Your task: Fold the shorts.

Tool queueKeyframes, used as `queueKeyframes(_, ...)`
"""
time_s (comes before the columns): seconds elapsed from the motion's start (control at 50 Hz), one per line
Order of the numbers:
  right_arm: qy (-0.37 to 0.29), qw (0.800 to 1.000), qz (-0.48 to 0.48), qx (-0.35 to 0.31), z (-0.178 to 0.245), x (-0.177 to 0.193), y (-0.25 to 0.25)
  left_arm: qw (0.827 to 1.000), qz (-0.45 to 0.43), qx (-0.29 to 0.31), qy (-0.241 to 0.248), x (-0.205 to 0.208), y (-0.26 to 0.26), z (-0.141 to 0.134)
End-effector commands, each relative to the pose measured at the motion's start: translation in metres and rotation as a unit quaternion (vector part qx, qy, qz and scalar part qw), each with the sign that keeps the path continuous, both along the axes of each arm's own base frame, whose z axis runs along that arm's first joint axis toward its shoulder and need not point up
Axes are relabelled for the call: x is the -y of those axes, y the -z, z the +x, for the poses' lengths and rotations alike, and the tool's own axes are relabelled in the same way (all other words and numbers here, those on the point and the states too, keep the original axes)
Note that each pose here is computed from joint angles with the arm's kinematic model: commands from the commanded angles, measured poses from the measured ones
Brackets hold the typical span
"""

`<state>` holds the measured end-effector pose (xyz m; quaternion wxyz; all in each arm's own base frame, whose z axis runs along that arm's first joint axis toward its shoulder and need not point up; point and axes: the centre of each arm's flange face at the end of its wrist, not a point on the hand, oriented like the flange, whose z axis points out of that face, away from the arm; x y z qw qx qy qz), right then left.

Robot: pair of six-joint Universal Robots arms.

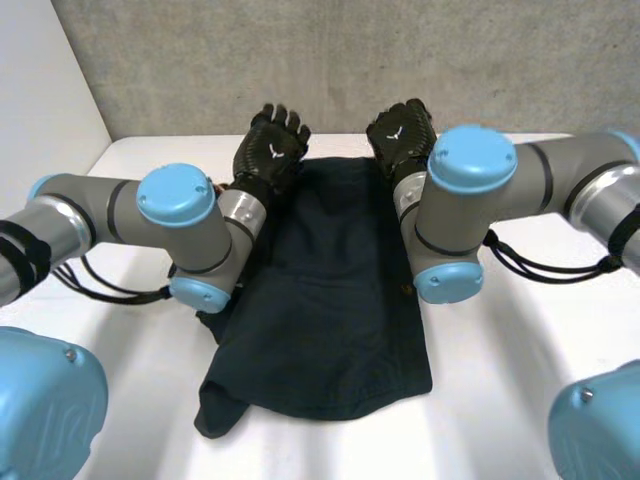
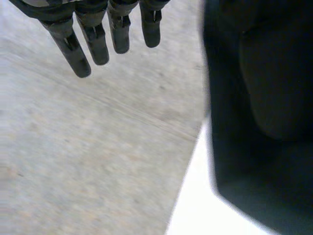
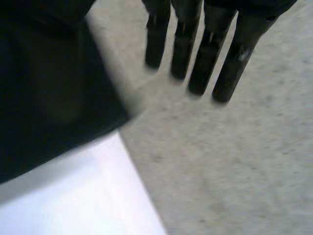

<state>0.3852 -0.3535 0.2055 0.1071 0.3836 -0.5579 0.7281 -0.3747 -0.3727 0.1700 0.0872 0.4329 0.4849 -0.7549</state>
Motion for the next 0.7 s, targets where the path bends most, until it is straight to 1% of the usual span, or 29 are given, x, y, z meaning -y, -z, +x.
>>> queueKeyframes(0.02,0.023,0.998,-0.053,0.005,-0.007,0.009,-0.011,0.997,-0.06,-0.04,-0.019,-0.002,-0.023,-0.004)
queueKeyframes(0.04,0.021,0.998,-0.049,0.02,-0.011,0.004,-0.023,0.997,-0.063,-0.048,-0.023,-0.008,-0.039,0.0)
queueKeyframes(0.1,0.022,0.998,-0.035,0.038,-0.024,-0.003,-0.042,0.997,-0.057,-0.055,-0.022,-0.022,-0.056,0.007)
queueKeyframes(0.16,0.015,0.999,-0.011,0.042,-0.039,-0.016,-0.059,0.997,-0.036,-0.07,-0.015,-0.044,-0.072,0.019)
queueKeyframes(0.18,0.006,0.999,0.004,0.039,-0.044,-0.026,-0.066,0.996,-0.033,-0.077,-0.013,-0.05,-0.078,0.022)
queueKeyframes(0.2,0.0,0.999,0.012,0.036,-0.047,-0.031,-0.069,0.995,-0.023,-0.092,-0.01,-0.063,-0.089,0.028)
queueKeyframes(0.24,-0.01,0.999,0.036,0.026,-0.052,-0.042,-0.069,0.994,-0.006,-0.108,-0.005,-0.076,-0.098,0.035)
queueKeyframes(0.26,-0.018,0.997,0.068,0.011,-0.059,-0.053,-0.065,0.993,0.006,-0.114,-0.005,-0.083,-0.102,0.038)
queueKeyframes(0.32,-0.028,0.991,0.127,-0.01,-0.068,-0.07,-0.052,0.987,0.072,-0.141,-0.022,-0.107,-0.111,0.058)
queueKeyframes(0.34,-0.036,0.986,0.163,-0.019,-0.074,-0.082,-0.044,0.984,0.091,-0.15,-0.029,-0.112,-0.113,0.063)
queueKeyframes(0.36,-0.042,0.983,0.18,-0.022,-0.076,-0.088,-0.041,0.976,0.13,-0.168,-0.042,-0.124,-0.117,0.073)
queueKeyframes(0.4,-0.053,0.975,0.212,-0.025,-0.082,-0.102,-0.037,0.965,0.176,-0.186,-0.054,-0.136,-0.118,0.082)
queueKeyframes(0.42,-0.064,0.968,0.243,-0.026,-0.087,-0.114,-0.03,0.959,0.198,-0.196,-0.059,-0.141,-0.118,0.086)
queueKeyframes(0.44,-0.07,0.963,0.258,-0.026,-0.09,-0.12,-0.026,0.943,0.244,-0.216,-0.067,-0.153,-0.12,0.094)
queueKeyframes(0.48,-0.08,0.954,0.287,-0.028,-0.095,-0.131,-0.016,0.926,0.291,-0.225,-0.081,-0.164,-0.116,0.101)
queueKeyframes(0.5,-0.092,0.945,0.313,-0.031,-0.098,-0.141,-0.005,0.907,0.335,-0.237,-0.096,-0.174,-0.113,0.109)
queueKeyframes(0.56,-0.107,0.93,0.351,-0.037,-0.102,-0.156,0.013,0.876,0.401,-0.24,-0.123,-0.189,-0.101,0.119)
queueKeyframes(0.58,-0.112,0.922,0.368,-0.038,-0.105,-0.164,0.024,0.857,0.437,-0.234,-0.143,-0.199,-0.09,0.126)
queueKeyframes(0.6,-0.113,0.92,0.374,-0.038,-0.107,-0.167,0.029,0.848,0.453,-0.231,-0.153,-0.203,-0.085,0.129)
queueKeyframes(0.64,-0.113,0.917,0.38,-0.034,-0.109,-0.172,0.039,0.838,0.471,-0.222,-0.165,-0.21,-0.074,0.133)
queueKeyframes(0.7,-0.118,0.922,0.369,-0.024,-0.11,-0.178,0.056,0.828,0.49,-0.204,-0.179,-0.22,-0.054,0.14)
